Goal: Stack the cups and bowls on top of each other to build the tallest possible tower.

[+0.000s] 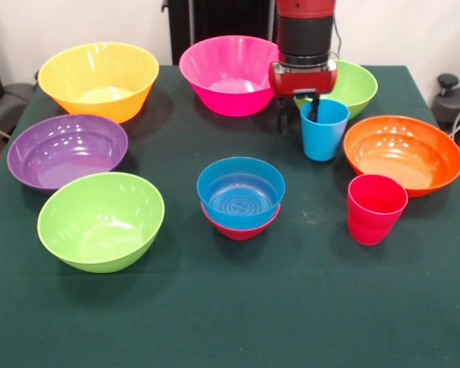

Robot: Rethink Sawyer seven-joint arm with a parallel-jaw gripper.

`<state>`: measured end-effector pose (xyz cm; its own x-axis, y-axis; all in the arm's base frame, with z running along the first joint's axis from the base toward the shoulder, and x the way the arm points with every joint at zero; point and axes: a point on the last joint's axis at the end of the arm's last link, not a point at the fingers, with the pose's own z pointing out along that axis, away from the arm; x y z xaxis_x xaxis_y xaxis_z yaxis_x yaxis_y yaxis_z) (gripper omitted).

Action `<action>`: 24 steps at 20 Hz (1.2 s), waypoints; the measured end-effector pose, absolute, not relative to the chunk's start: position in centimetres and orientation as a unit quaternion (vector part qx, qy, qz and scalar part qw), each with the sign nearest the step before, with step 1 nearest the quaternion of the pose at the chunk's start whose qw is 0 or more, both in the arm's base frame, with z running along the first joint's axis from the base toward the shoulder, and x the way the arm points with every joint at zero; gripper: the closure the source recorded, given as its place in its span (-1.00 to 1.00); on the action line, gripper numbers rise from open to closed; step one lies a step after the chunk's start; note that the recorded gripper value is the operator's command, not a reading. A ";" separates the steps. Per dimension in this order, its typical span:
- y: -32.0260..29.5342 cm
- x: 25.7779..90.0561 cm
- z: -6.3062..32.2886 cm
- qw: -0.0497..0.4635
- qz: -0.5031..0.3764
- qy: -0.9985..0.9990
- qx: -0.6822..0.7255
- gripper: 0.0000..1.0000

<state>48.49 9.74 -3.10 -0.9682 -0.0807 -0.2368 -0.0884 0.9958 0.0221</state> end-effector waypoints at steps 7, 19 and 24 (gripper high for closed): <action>10.9 48.4 -2.9 0.148 0.023 0.987 -0.053 1.00; 10.3 48.1 -2.8 0.151 0.024 0.987 -0.047 1.00; 8.5 49.1 -1.5 0.151 0.030 0.988 -0.020 1.00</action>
<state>49.06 8.49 -1.52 -0.9538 -0.0303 -0.2988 -0.0483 0.9974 0.0530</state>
